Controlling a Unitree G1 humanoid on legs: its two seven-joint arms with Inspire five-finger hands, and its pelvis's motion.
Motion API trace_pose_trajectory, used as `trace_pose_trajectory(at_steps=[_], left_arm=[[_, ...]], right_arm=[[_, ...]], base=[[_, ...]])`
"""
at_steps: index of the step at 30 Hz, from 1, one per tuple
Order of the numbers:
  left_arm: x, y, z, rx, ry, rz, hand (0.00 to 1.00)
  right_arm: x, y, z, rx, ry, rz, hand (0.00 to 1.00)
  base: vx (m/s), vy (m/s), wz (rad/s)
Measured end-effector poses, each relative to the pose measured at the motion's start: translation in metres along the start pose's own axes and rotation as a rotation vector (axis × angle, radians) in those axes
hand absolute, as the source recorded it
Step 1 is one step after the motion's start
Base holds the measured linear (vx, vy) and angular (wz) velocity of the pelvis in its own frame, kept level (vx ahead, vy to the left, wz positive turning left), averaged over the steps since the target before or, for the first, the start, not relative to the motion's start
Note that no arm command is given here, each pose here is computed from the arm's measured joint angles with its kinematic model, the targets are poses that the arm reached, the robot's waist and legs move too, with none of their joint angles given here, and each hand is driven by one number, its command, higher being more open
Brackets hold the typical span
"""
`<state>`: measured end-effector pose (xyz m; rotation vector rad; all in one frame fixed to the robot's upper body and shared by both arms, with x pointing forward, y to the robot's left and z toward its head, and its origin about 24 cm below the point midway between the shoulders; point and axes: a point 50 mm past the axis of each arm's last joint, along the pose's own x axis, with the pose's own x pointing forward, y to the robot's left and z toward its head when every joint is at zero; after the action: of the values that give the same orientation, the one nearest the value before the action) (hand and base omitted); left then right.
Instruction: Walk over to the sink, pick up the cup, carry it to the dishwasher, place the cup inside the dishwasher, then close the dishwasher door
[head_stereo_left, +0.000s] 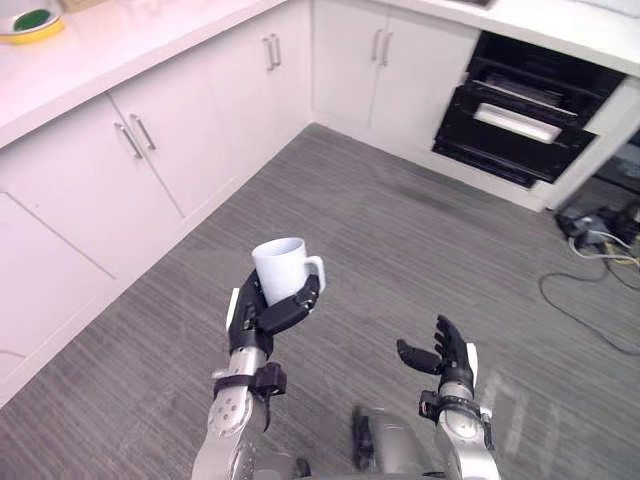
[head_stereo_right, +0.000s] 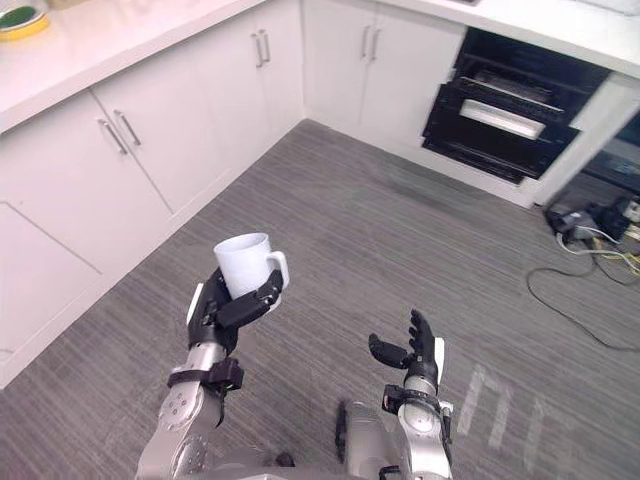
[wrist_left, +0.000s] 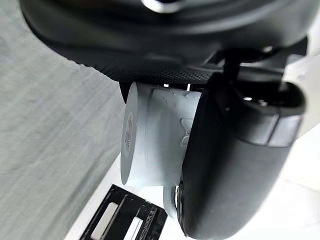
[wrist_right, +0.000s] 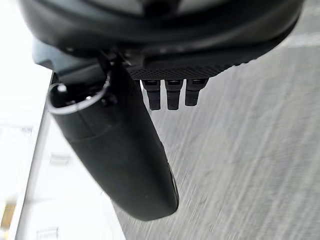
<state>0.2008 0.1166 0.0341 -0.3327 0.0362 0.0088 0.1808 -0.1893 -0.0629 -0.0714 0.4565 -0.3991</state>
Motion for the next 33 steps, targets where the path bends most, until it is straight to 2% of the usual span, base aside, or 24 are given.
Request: trace_pose_trajectory(at_steps=[5,12,15,22,29,33], left_arm=[[-0.001,-0.004,0.000,-0.032,-0.009,0.001,0.30],[-0.004,-0.001,0.001,-0.044,-0.015,0.009,0.30],[-0.005,0.003,-0.001,-0.038,-0.005,0.027,0.30],[-0.007,0.014,0.001,0.018,0.001,0.049,0.30],[-0.002,0.007,0.011,0.018,-0.057,0.027,0.30],[0.002,0.004,-0.009,0.017,0.026,0.025,0.30]], right_arm=[[-0.016,0.009,0.016,0.011,-0.094,0.058,0.90],[-0.012,0.011,0.039,0.038,-0.183,0.053,0.90],[-0.009,0.005,0.027,0.016,-0.132,0.025,0.90],[-0.017,0.023,0.019,0.048,-0.085,0.083,0.90],[-0.014,0.029,0.019,0.036,-0.086,0.111,0.90],[-0.003,0.022,0.007,-0.039,-0.027,0.108,0.90]], base=[[0.52,-0.077,0.02],[0.39,0.144,-0.56],[0.40,0.380,-0.46],[0.41,0.317,-0.52],[0.39,-0.021,-0.18],[0.58,-0.104,0.14]])
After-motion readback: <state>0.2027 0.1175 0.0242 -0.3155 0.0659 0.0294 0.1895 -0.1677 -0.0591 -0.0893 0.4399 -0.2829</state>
